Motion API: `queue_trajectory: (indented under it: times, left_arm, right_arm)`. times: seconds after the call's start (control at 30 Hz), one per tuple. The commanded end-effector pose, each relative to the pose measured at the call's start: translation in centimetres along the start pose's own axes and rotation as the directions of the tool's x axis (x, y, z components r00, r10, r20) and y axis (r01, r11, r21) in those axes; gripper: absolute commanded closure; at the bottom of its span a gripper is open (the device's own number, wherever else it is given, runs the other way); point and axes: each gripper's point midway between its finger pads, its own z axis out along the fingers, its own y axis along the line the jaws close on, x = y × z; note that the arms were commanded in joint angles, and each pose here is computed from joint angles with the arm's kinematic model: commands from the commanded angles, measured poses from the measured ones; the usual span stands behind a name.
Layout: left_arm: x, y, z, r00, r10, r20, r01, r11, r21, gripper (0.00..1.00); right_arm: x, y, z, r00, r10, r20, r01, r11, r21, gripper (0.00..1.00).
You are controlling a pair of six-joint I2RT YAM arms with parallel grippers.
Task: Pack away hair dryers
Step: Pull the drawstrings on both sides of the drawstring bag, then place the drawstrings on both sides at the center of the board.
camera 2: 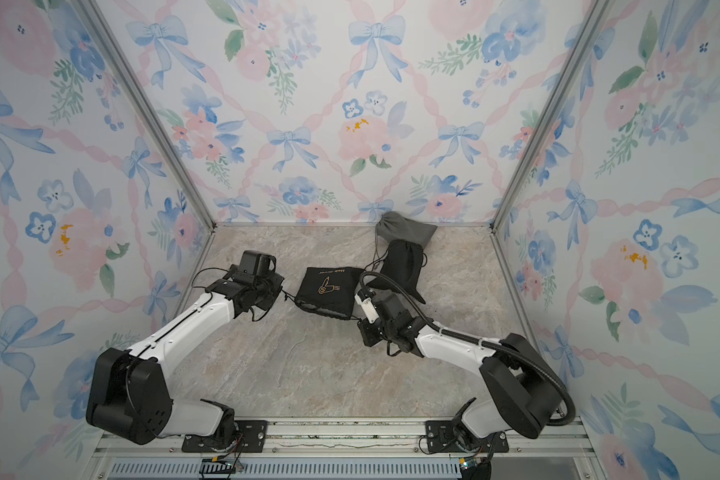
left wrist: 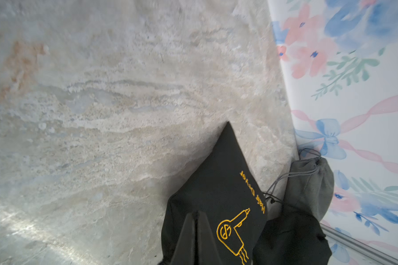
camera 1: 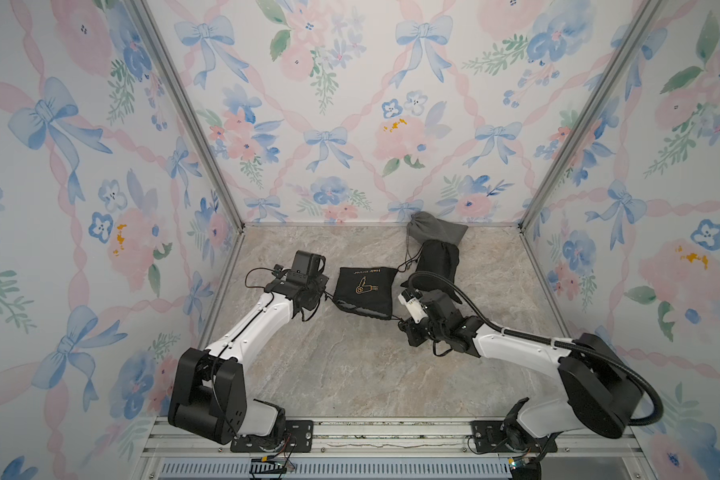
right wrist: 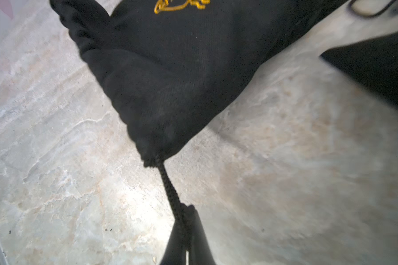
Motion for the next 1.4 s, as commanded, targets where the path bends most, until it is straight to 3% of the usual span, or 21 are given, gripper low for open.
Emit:
queue_trajectory:
  times: [0.0,0.27,0.47,0.6,0.97,1.37]
  left_arm:
    - [-3.5,-1.1,-1.8,0.99,0.059,0.127,-0.062,0.998,0.016,1.0]
    - [-7.3,-2.9,-2.9,0.948,0.189,0.255,-0.19,0.982,-0.021,1.0]
    - [-12.2,-4.7,-4.7,0.843,0.352,0.406,-0.323,0.936,-0.142,1.0]
    - [-15.2,-3.9,-3.6,0.812,0.414,0.411,-0.345,0.909,-0.234,1.0]
    - [-17.4,-5.6,2.2,0.806,0.499,0.318,-0.429,0.863,-0.269,1.0]
    - [-18.6,-9.0,9.9,0.786,0.554,0.273,-0.49,0.829,-0.271,1.0]
  right_arm:
    - [-1.0,-4.5,-3.1,0.999,0.027,0.017,-0.03,0.97,0.242,1.0]
    - [-6.4,-11.1,-9.3,0.978,0.024,0.207,-0.134,0.833,0.537,1.0]
    - [-10.8,-15.5,-12.5,0.957,0.039,0.287,-0.211,0.772,0.6,1.0]
    - [-12.4,-18.4,-13.4,0.948,0.065,0.312,-0.251,0.756,0.604,1.0]
    - [-15.2,-22.3,-10.9,0.938,0.128,0.321,-0.295,0.783,0.547,1.0]
    - [-18.6,-25.7,-2.7,0.947,0.13,0.293,-0.269,0.82,0.506,1.0]
